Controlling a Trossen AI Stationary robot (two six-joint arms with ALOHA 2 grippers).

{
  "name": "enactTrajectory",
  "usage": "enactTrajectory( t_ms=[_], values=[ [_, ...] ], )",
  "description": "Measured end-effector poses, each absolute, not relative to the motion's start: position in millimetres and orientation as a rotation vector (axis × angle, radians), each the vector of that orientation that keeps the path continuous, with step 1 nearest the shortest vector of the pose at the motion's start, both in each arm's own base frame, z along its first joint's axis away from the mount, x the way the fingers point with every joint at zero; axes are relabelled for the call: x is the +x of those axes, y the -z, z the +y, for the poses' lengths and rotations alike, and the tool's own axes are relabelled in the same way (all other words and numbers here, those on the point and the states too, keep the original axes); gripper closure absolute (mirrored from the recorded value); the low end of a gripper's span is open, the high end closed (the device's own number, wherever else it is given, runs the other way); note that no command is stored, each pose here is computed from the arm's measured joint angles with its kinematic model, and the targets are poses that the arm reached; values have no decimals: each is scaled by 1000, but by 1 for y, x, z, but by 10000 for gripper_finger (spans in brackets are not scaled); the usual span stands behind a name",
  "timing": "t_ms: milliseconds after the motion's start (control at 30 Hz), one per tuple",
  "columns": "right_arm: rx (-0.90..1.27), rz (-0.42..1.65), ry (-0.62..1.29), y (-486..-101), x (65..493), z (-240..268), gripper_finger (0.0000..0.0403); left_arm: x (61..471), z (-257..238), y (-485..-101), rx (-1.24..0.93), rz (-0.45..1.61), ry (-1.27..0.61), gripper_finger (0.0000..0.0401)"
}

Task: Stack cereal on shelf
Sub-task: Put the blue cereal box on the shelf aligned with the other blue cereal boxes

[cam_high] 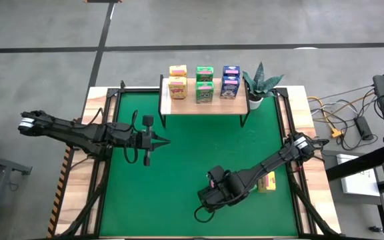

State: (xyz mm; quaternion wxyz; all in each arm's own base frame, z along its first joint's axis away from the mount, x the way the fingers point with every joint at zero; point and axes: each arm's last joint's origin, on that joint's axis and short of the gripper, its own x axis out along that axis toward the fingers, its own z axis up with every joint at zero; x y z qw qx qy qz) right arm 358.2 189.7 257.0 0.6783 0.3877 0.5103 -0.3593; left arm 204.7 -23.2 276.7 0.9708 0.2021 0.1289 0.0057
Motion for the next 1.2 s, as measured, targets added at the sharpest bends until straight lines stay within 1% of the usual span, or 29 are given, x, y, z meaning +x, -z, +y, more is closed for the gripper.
enactTrajectory(
  t_ms=[67,200,333,600,900,1200],
  values=[
    [871,1147,807,-257,358,190,180,205,-23,-276,418,263,-10,401],
    [861,1154,807,-259,357,189,159,206,-23,-275,424,267,-8,401],
    [835,1178,841,-266,354,187,146,206,-23,-275,424,268,-9,401],
    [842,1176,851,-280,352,186,145,206,-23,-275,427,267,-8,401],
    [878,1146,812,-273,358,189,145,206,-23,-275,427,267,-8,401],
    [865,1157,828,-269,357,189,145,206,-23,-275,427,268,-8,401]
  ],
)
